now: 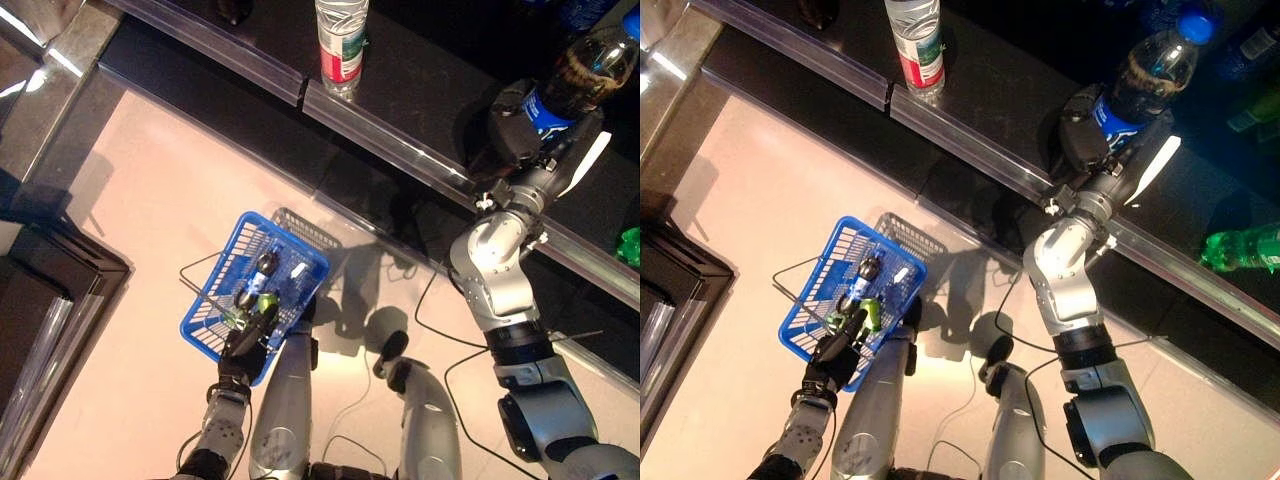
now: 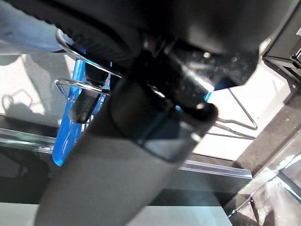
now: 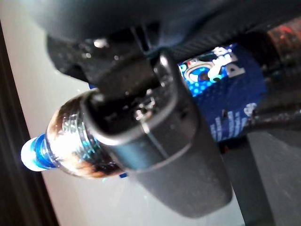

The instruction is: Pick up the drink and place into the basket.

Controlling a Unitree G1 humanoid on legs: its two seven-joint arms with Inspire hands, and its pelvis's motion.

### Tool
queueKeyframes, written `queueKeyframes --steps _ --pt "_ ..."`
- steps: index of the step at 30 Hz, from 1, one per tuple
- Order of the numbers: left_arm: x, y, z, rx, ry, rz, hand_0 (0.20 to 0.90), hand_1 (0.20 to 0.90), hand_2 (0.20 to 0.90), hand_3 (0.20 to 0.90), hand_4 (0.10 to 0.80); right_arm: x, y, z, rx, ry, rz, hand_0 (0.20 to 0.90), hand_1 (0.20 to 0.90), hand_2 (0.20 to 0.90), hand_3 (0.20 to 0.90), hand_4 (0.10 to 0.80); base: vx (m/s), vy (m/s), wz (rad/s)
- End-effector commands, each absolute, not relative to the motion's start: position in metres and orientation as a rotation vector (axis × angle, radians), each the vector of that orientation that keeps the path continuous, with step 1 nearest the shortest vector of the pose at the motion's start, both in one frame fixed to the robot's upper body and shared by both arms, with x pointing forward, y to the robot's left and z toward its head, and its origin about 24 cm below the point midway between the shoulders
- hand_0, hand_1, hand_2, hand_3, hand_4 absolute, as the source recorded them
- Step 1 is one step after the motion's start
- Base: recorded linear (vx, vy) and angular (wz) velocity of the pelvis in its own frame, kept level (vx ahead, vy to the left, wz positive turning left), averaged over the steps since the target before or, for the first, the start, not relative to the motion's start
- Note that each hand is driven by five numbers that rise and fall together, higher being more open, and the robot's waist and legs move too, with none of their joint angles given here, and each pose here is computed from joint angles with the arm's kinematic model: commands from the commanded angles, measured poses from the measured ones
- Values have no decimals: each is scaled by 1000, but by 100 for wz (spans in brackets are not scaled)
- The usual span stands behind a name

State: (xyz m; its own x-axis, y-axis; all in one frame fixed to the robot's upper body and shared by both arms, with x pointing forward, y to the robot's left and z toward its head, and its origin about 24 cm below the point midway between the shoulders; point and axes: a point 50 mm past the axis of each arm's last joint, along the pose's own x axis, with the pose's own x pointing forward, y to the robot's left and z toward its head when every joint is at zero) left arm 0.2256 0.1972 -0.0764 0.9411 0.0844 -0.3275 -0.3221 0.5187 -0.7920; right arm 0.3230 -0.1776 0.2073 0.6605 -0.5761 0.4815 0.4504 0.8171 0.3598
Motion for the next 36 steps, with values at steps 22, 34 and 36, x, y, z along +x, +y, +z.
queueKeyframes --steps 22,34,36 --pt "231 185 24 -997 -250 -251 300 300 300 200 100 250 -102 258 277 -946 291 300 300 300 200 100 -13 3 1" --pt "227 156 63 -829 -277 -553 300 300 300 200 100 272 -76 218 354 -667 332 300 300 300 200 100 19 -22 24" --pt "227 152 72 -815 -299 -613 300 300 300 200 100 278 -69 205 385 -579 345 300 300 300 200 100 21 -24 22"
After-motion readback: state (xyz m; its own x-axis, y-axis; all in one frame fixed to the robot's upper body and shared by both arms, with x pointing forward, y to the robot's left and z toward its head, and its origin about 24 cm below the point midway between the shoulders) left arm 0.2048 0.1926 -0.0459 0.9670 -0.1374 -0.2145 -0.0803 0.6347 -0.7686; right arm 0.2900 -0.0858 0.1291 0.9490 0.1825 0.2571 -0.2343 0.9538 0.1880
